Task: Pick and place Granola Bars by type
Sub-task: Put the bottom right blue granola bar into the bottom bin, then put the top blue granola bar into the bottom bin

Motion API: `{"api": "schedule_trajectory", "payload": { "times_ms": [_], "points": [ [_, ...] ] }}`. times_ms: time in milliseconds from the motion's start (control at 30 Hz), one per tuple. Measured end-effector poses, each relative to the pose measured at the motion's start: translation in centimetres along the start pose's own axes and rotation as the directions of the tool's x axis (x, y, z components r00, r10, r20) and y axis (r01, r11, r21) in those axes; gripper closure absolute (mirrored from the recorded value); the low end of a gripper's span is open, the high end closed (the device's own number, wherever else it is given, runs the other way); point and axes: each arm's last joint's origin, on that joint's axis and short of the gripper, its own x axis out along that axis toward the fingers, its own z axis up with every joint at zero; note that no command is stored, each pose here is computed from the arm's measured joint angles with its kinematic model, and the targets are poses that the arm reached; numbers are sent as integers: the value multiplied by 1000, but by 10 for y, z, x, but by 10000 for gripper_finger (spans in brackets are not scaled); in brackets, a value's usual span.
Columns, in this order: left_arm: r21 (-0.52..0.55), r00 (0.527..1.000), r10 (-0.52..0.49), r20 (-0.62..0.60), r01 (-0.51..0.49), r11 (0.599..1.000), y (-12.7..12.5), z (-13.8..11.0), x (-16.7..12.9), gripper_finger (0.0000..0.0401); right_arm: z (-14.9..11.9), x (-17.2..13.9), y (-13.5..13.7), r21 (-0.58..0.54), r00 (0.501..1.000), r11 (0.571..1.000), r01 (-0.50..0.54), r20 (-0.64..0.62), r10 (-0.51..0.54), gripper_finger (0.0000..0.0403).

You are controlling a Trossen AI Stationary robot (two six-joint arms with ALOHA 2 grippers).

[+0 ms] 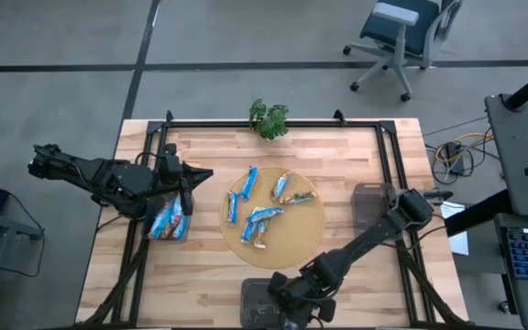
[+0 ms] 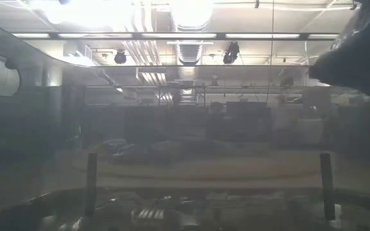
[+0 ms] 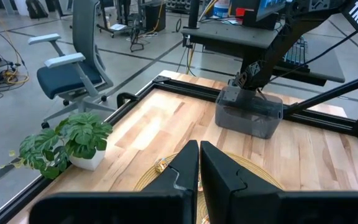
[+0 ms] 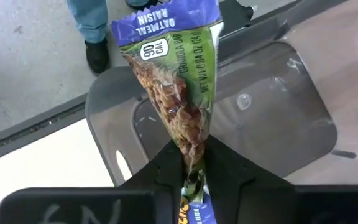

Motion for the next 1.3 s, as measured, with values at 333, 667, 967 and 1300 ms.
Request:
{"api": "schedule_trajectory", "payload": {
  "times_ms": [333, 667, 967, 1300],
  "points": [
    [-4, 1000, -6, -2, 6, 1000, 0, 0, 0, 401, -2, 0, 0, 37, 1000, 999, 2, -16, -1, 247],
    [-4, 1000, -28, -8, 28, 1000, -1, 0, 0, 401, -3, -3, -1, 78, 999, 996, 36, -41, -33, 227],
    [-13, 999, -45, 1, 45, 999, -1, 4, -2, 401, 3, -77, -4, 126, 950, 941, 313, -28, -312, 232],
    [-24, 998, -50, 24, 51, 998, 0, 12, -6, 401, -7, -184, -10, 467, 828, 761, 451, 100, -552, 264]
  ]
}}
